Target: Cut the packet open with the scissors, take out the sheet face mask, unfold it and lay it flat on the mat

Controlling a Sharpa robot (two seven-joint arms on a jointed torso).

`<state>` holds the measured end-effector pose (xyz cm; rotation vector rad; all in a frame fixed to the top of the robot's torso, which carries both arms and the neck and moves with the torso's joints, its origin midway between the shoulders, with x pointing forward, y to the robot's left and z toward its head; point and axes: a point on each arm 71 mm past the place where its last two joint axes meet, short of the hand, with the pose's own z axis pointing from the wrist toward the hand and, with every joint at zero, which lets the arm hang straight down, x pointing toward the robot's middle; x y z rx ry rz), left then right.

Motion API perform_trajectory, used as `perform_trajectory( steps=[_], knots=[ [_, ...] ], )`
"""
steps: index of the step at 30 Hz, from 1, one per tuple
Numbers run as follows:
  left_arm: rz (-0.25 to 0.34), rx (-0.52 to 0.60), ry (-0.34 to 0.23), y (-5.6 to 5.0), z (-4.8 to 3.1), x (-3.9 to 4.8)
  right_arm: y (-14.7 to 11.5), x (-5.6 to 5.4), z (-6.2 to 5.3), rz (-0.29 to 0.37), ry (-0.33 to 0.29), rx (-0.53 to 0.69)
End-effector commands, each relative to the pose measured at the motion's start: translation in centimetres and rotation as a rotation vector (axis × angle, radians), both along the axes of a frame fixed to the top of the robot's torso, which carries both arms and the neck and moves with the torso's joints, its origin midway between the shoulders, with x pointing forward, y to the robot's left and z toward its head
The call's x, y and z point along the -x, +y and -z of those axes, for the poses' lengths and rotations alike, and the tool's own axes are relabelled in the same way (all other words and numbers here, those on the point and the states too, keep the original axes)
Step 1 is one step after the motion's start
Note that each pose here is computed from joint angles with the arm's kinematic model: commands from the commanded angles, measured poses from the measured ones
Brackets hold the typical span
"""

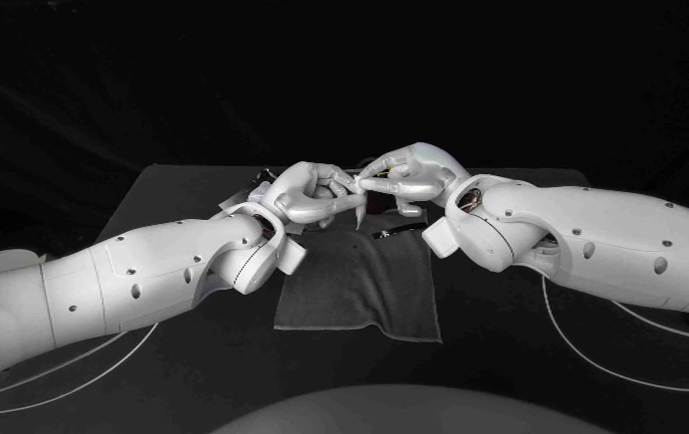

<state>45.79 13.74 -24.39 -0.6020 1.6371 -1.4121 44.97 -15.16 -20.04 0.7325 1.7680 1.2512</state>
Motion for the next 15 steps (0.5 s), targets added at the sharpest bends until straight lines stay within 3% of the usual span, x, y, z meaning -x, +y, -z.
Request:
perform_trajectory(
  steps=[1,15],
  knots=[
    [0.004,0.011,-0.015,-0.18,-0.2,0.03,0.12,0.01,-0.06,-0.012,-0.011,0.01],
    [0.024,0.048,-0.019,-0.3,-0.41,0.2,-0.17,-0.33,0.2,0.004,-0.01,0.034]
  ],
)
